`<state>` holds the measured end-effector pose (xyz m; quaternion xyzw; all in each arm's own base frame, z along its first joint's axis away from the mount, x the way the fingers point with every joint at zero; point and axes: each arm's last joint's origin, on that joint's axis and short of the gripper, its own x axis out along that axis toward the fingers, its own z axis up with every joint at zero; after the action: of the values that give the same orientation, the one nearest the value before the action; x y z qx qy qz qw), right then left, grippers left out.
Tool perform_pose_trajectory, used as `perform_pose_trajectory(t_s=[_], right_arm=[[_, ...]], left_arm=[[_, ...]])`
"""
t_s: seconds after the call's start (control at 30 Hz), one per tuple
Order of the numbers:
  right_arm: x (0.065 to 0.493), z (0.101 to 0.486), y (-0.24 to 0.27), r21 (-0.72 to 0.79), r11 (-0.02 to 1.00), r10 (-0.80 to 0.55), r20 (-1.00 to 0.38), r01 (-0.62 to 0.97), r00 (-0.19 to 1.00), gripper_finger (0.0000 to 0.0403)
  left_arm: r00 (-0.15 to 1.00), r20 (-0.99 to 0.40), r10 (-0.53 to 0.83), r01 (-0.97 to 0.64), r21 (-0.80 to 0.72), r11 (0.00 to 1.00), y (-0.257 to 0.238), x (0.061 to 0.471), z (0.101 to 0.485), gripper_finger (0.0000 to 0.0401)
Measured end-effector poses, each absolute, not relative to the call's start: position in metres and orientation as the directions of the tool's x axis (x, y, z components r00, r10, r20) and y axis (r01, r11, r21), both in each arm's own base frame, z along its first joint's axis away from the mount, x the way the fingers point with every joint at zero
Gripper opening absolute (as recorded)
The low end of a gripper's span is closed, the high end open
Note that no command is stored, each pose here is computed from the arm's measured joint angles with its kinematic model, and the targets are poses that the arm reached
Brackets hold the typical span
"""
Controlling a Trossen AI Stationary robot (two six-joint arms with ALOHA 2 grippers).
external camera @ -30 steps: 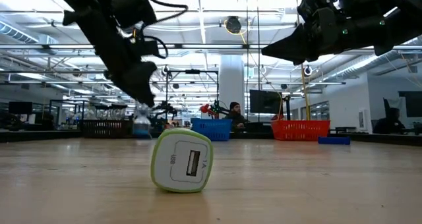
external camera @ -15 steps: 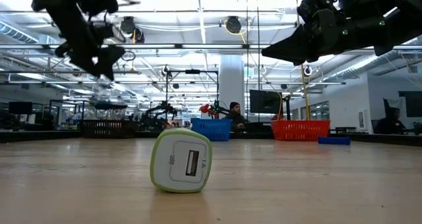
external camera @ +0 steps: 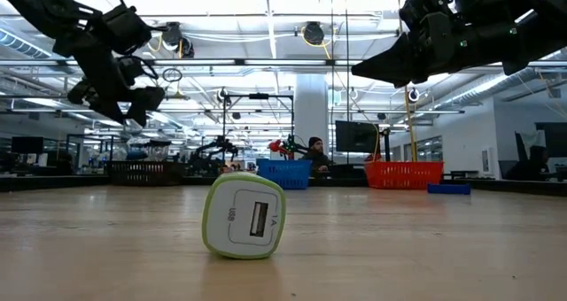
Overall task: Pick & Place Office items
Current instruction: Put the blue hourglass into the black basket, then put the dark blue digital clock into the blue basket
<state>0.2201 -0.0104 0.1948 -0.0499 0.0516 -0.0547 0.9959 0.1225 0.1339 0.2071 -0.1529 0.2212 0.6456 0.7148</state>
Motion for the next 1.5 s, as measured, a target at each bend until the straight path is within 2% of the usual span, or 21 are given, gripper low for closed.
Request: perform_pose_trajectory(t_s=[0.33, 0.67, 0.73, 0.9, 1.03, 1.37, 1.5], right_arm=[[0.22, 0.195, -0.01, -0.105, 0.989, -0.114, -0.098, 0.104, 0.989, 0.0004], [0.22, 0.195, -0.011, -0.106, 0.989, -0.114, -0.098, 0.104, 0.989, 0.0004], [0.22, 0.195, -0.01, -0.105, 0.989, -0.114, -0.097, 0.104, 0.989, 0.0004], [0.22, 0.195, -0.01, -0.106, 0.989, -0.114, -0.098, 0.104, 0.989, 0.0004], [0.22, 0.195, -0.011, -0.108, 0.989, -0.114, -0.098, 0.104, 0.989, 0.0004], [0.22, 0.195, -0.01, -0.109, 0.989, -0.114, -0.098, 0.103, 0.989, 0.0004], [0.22, 0.195, -0.01, -0.116, 0.988, -0.114, -0.098, 0.103, 0.989, 0.0004]], left_arm=[[0.039, -0.501, 0.865, -0.991, 0.089, 0.095, 0.156, 0.126, 0.194, 0.0209], [0.031, -0.575, 0.818, -0.989, 0.102, 0.11, 0.168, 0.129, 0.174, 0.021], [0.041, -0.578, 0.815, -0.988, 0.096, 0.118, 0.168, 0.13, 0.174, 0.0232], [0.049, -0.581, 0.813, -0.987, 0.098, 0.13, 0.168, 0.13, 0.175, 0.032], [0.054, -0.58, 0.813, -0.983, 0.114, 0.147, 0.168, 0.13, 0.176, 0.0343], [0.112, -0.498, 0.86, -0.979, 0.093, 0.181, 0.153, 0.121, 0.204, 0.0303], [0.199, -0.471, 0.859, -0.964, 0.061, 0.257, 0.138, 0.119, 0.217, 0.0272]])
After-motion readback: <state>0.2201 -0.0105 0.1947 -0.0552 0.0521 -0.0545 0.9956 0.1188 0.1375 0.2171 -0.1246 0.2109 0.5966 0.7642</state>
